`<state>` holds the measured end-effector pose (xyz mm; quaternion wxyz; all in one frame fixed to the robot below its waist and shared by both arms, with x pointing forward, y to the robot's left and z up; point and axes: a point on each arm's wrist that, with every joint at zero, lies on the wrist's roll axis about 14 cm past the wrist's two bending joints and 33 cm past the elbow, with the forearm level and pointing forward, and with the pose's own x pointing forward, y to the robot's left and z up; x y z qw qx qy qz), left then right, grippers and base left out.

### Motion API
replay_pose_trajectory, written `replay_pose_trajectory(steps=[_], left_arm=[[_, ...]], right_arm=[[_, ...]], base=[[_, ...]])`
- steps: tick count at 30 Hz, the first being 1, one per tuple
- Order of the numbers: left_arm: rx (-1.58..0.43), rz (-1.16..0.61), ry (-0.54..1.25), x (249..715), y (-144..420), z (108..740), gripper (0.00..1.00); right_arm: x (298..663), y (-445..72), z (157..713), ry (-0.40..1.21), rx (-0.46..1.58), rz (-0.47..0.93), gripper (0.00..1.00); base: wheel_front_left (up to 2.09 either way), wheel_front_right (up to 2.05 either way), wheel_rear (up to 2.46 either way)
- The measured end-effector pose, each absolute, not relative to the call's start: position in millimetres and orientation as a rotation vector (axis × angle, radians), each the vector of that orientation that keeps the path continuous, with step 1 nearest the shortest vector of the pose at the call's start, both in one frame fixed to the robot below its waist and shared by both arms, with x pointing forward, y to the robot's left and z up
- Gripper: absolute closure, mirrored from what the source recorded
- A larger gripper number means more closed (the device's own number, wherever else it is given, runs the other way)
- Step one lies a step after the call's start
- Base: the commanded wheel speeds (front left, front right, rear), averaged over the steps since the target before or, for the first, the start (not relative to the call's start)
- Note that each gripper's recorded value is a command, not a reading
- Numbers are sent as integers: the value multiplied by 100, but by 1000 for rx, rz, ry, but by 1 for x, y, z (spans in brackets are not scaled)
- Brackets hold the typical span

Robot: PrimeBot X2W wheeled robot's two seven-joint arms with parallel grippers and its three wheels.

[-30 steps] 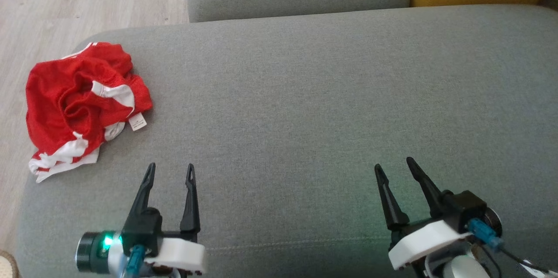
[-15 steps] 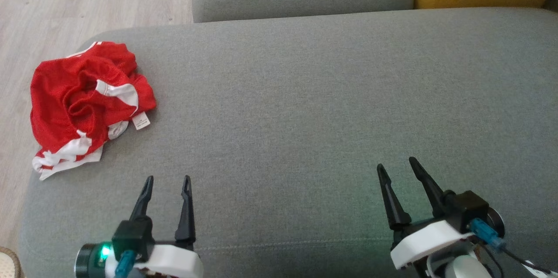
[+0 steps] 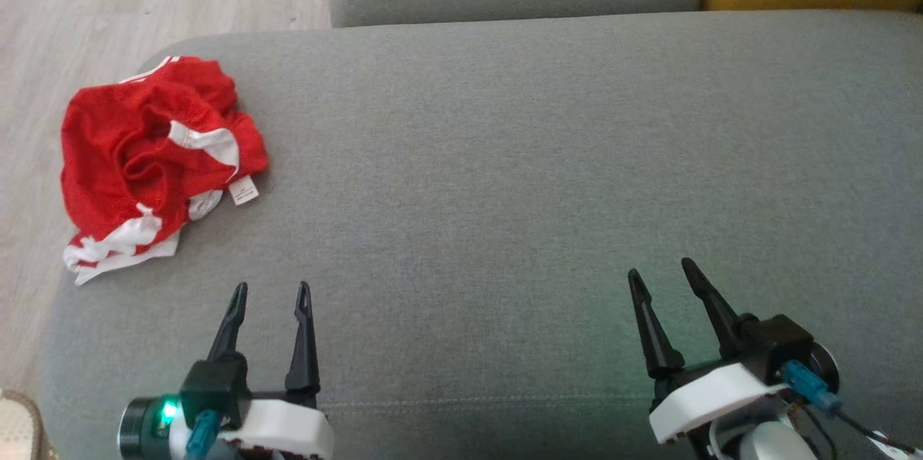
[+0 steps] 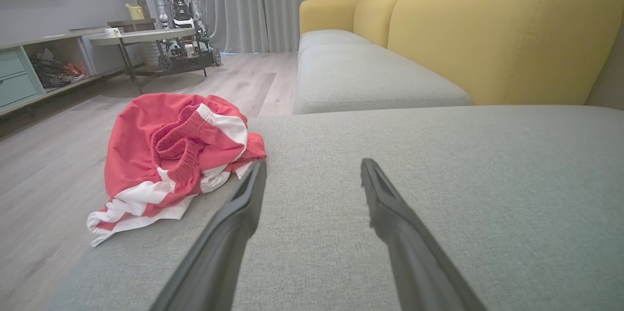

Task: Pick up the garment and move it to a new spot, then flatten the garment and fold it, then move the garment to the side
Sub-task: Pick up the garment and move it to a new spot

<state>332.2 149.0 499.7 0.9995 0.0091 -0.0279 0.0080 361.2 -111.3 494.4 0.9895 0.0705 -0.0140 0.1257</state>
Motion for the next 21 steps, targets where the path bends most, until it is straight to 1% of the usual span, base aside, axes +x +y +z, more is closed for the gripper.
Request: replay_pose_trajectory(steps=[16,21], left_arm=[[20,214,-84,300,206,508,0],[39,276,-85,282,222,508,0]], right_arm=[[371,-55,497,-24,132,425,0],[365,-31,491,1,129,500,0]], base=[[0,0,0],[0,0,0]])
